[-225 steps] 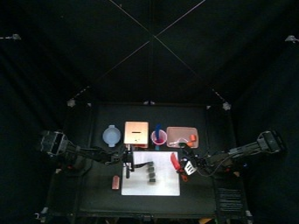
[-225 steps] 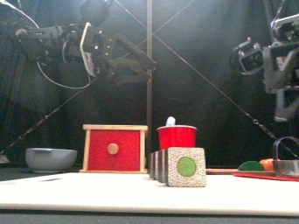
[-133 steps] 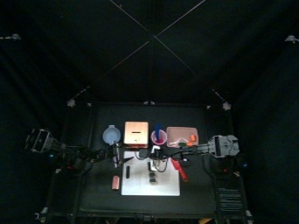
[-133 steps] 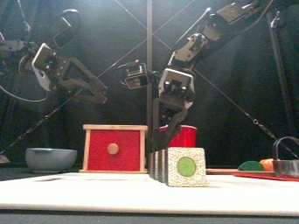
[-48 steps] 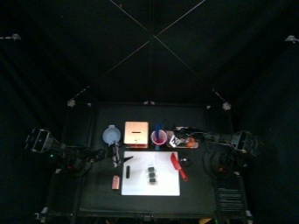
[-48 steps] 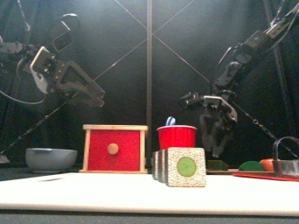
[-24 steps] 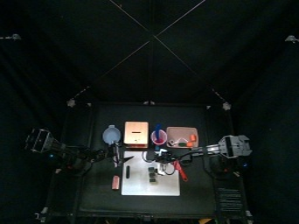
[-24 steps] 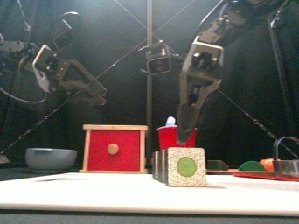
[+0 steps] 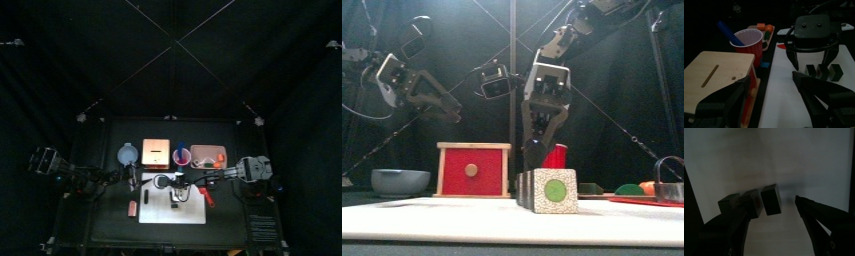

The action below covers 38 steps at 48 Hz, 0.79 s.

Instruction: Move cut sushi onto plate

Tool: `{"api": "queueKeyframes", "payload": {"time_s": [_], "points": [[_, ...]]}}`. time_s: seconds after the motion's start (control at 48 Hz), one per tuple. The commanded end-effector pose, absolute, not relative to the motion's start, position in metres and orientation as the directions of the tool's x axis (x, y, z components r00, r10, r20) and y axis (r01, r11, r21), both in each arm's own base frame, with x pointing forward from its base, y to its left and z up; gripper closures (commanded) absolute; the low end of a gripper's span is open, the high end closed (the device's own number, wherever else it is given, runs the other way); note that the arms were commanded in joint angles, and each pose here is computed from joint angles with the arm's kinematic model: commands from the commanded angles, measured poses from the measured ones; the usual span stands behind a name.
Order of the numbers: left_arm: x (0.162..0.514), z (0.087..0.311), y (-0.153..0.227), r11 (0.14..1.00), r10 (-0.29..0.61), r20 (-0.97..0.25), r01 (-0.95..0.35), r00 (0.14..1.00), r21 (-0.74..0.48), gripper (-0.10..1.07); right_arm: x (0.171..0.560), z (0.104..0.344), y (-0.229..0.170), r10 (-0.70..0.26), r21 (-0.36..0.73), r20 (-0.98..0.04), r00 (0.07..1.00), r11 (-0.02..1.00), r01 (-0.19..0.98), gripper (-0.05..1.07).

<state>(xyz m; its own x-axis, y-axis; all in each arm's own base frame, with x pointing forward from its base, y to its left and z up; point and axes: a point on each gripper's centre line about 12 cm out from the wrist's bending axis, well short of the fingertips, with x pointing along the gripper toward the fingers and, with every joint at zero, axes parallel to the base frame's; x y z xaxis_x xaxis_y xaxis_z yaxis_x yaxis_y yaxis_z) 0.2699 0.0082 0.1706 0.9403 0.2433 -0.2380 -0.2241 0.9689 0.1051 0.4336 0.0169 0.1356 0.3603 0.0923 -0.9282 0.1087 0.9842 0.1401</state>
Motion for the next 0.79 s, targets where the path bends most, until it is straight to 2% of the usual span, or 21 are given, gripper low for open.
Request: {"api": "queueKeyframes", "payload": {"time_s": [0.0,0.146,0.312,0.521,0.667,0.771], "points": [[0.272,0.176,0.008,0.969,0.243,-0.219,-0.227,0.945,0.098,-0.01,0.435,0.141,0.016,0.096,0.148,-0.921,0.378,0.983,0.112,0.27],[0.273,0.177,0.007,0.970,0.240,-0.218,-0.224,0.946,0.096,-0.01,0.435,0.139,0.017,0.098,0.151,-0.922,0.375,0.982,0.114,0.44],[0.273,0.177,0.007,0.970,0.240,-0.215,-0.225,0.947,0.095,-0.01,0.431,0.147,0.016,0.097,0.152,-0.918,0.384,0.982,0.116,0.47],[0.274,0.178,0.007,0.970,0.240,-0.215,-0.225,0.947,0.095,-0.01,0.399,0.184,0.009,0.096,0.163,-0.907,0.409,0.978,0.132,0.47],[0.274,0.178,0.007,0.970,0.241,-0.212,-0.226,0.947,0.095,-0.01,0.351,0.196,-0.019,0.056,0.174,-0.915,0.400,0.949,0.264,0.47],[0.274,0.178,0.007,0.969,0.242,-0.213,-0.227,0.947,0.094,-0.01,0.315,0.193,-0.046,-0.019,0.125,-0.933,0.361,0.920,0.372,0.47]]}}
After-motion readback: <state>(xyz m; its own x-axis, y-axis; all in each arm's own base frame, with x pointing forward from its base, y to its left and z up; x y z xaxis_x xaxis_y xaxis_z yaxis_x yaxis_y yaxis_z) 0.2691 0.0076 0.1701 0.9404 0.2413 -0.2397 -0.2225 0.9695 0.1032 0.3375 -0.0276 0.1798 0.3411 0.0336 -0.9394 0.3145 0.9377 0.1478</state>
